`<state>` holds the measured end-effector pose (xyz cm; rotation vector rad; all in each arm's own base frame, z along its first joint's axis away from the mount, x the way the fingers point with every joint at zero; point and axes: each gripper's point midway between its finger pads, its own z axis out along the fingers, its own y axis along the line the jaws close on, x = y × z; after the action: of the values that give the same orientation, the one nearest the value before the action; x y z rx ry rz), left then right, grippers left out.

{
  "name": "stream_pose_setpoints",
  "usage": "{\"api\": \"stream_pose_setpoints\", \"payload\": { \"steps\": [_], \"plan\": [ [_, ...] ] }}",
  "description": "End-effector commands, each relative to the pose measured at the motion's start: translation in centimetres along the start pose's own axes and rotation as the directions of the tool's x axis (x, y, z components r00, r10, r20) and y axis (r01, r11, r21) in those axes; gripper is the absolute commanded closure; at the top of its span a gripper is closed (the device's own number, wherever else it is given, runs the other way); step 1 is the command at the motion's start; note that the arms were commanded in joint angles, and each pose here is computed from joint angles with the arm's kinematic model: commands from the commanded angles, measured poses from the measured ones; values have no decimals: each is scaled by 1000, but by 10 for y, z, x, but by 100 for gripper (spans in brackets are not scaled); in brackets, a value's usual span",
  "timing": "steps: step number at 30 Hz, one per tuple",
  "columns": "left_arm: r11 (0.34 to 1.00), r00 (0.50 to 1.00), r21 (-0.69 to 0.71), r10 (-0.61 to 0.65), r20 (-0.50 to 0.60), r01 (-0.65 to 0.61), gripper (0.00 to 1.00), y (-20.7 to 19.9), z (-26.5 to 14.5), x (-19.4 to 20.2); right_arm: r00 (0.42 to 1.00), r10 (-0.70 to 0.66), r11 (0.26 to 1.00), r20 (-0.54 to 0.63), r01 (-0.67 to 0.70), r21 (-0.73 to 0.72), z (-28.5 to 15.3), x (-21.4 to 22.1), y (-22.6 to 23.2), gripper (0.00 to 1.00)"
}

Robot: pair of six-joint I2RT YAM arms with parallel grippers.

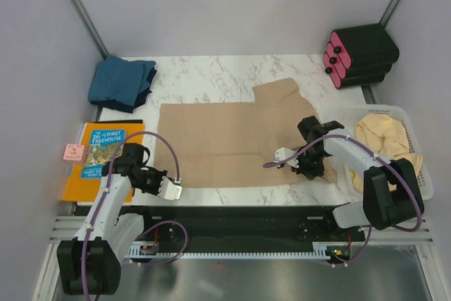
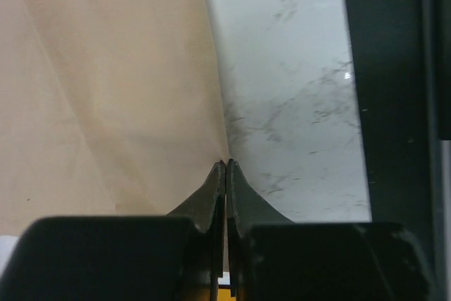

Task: Fold and stack the t-shirts
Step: Fold the flattened tshirt in 1/3 of the way, then grap the side of the flattened tshirt furthest away from the robot with both arms

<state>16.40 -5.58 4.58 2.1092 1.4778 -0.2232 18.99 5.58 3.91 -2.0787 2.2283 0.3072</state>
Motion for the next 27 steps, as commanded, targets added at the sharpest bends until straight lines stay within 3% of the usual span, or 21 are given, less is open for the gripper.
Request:
{"api": "stream_pose_setpoints", "payload": {
  "steps": [1,3,4,6,7,8,9,10,15,18,21,23,25,27],
  "plan": [
    [993,998,111,-35,55,29,98,-47,3,-17,999,-36,992,13,38,-123,4,1,40,94],
    [994,998,102,-32,49,27,98,-52,4,-18,999,-49,988,21,52,-144,4,-1,47,82],
    [995,998,98,-37,45,33,98,-52,5,-17,998,-54,987,20,57,-148,4,-1,48,63],
    [996,999,87,-28,34,25,98,-50,4,-15,997,-70,988,22,72,-136,1,-4,47,42],
    [997,999,65,-44,30,42,85,-45,4,-14,997,-72,990,27,75,-122,-1,-5,44,25],
    [998,999,48,-46,23,45,65,-40,4,-12,997,-71,992,34,74,-103,-4,-8,40,20],
    [999,999,-13,-32,7,32,29,-23,3,-7,996,-71,995,45,74,-68,-11,-13,32,15],
    [997,998,-43,-59,2,59,23,-14,-1,-6,996,-65,996,58,69,-53,-15,-18,28,12],
    [981,996,-174,-84,29,87,13,41,-36,-20,979,-24,997,203,7,83,-69,-64,-8,11],
    [934,995,-347,-66,78,90,10,105,-72,-36,952,32,971,303,-101,215,-102,-89,-46,12],
    [885,987,-441,-114,110,151,10,161,-86,-27,923,71,915,377,-211,345,-122,-105,-101,13],
    [864,967,-435,-221,127,255,11,187,-76,-6,910,109,878,400,-277,390,-124,-107,-141,13],
    [836,954,-461,-272,121,297,12,215,-79,8,893,175,868,414,-339,362,-110,-105,-174,14],
    [822,946,-470,-301,122,322,13,243,-69,26,848,227,817,479,-433,381,-129,-101,-217,15]
  ]
}}
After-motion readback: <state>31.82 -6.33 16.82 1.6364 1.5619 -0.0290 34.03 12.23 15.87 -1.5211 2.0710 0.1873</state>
